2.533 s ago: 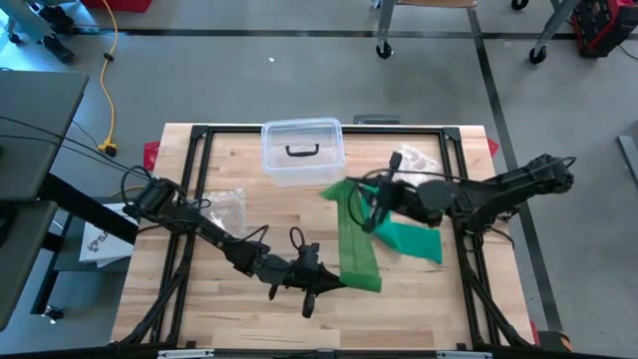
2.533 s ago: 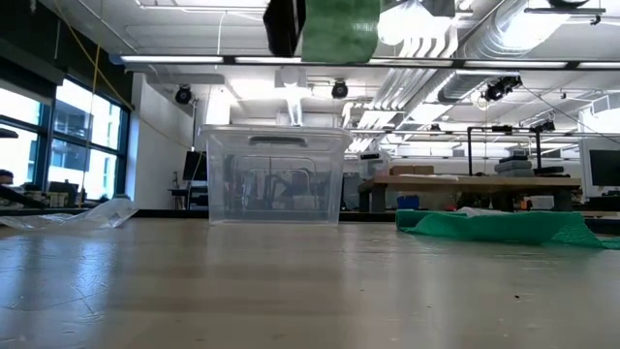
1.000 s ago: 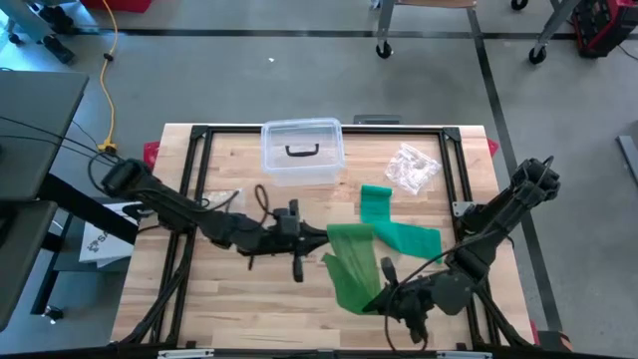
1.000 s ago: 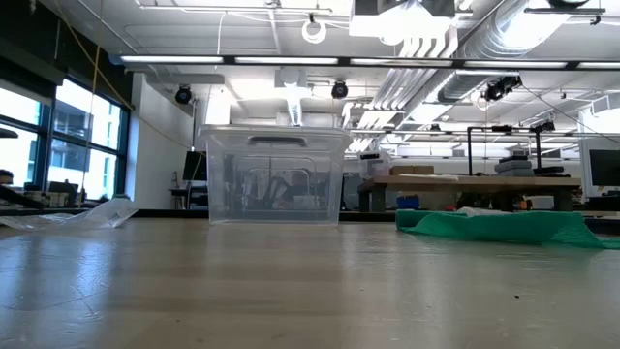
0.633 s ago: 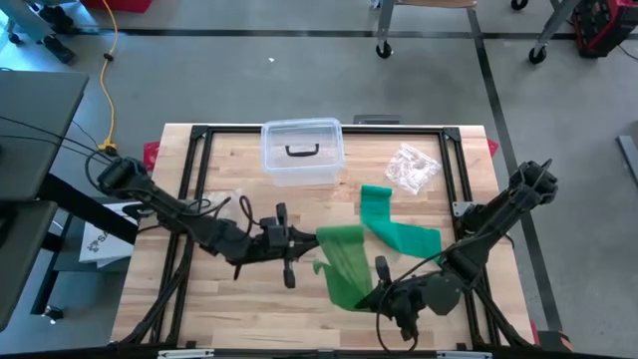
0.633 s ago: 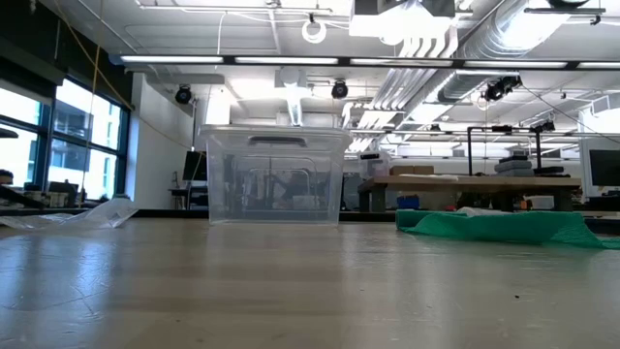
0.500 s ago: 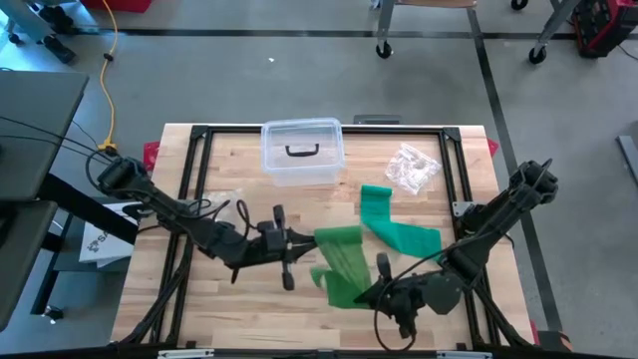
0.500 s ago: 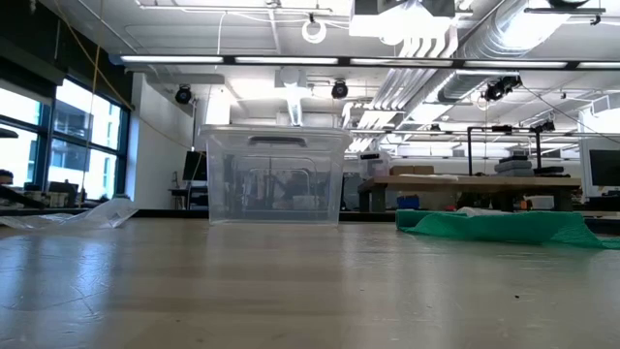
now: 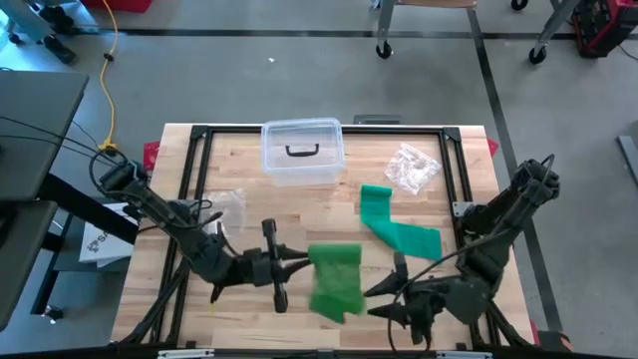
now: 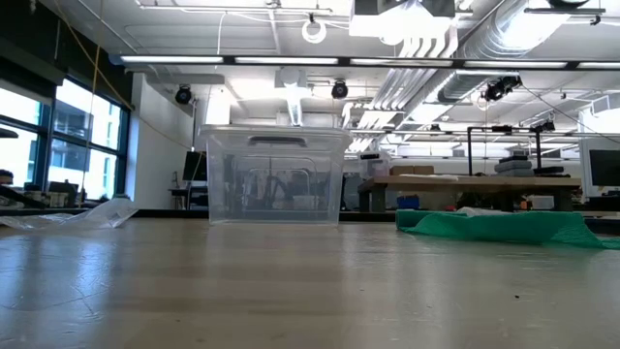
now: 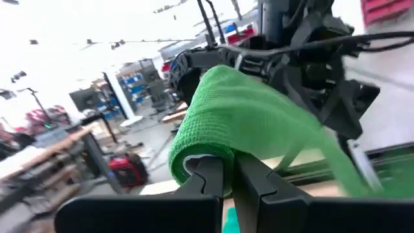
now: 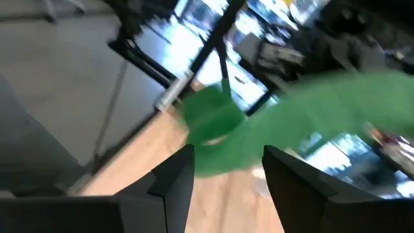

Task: Roll bandage
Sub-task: Roll the green bandage

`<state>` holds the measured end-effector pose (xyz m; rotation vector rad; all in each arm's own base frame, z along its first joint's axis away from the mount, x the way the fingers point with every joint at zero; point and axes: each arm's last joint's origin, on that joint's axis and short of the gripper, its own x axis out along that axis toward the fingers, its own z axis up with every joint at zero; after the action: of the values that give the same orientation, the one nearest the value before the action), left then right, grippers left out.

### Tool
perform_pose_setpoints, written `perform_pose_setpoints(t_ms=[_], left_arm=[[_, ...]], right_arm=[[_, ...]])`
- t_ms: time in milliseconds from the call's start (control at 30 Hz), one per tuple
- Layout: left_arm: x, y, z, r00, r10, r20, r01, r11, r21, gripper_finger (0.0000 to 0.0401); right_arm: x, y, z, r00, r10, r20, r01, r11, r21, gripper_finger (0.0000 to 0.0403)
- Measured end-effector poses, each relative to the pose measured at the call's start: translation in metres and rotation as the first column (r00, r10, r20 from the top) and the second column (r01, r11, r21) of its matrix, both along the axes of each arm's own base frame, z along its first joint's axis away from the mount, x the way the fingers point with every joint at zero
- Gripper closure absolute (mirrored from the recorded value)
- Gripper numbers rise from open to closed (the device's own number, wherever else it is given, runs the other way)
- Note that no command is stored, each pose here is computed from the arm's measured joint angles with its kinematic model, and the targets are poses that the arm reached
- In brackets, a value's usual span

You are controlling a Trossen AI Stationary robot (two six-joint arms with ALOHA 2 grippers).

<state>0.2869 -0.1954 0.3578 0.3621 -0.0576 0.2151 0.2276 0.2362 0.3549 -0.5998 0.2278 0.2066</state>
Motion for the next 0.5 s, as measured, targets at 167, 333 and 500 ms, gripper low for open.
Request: perform_pose_setpoints(t_ms=[167, 333, 500], left_arm=[[0.007, -0.015, 0.001, 0.998, 0.052, -0.026, -0.049, 0.994, 0.094, 0.0398], [0.018, -0.025, 0.003, 0.994, 0.097, -0.043, -0.088, 0.98, 0.177, 0.0398], [0.019, -0.037, 0.006, 0.982, 0.179, -0.066, -0.159, 0.958, 0.24, 0.0398]], right_arm=[[-0.003, -0.001, 0.014, 0.999, -0.022, -0.033, 0.024, 0.998, 0.061, 0.0223], [-0.003, -0.002, 0.013, 0.998, -0.02, -0.059, 0.026, 0.995, 0.098, 0.0211], [-0.01, -0.011, 0.008, 0.986, -0.11, -0.127, 0.124, 0.986, 0.108, 0.0198]])
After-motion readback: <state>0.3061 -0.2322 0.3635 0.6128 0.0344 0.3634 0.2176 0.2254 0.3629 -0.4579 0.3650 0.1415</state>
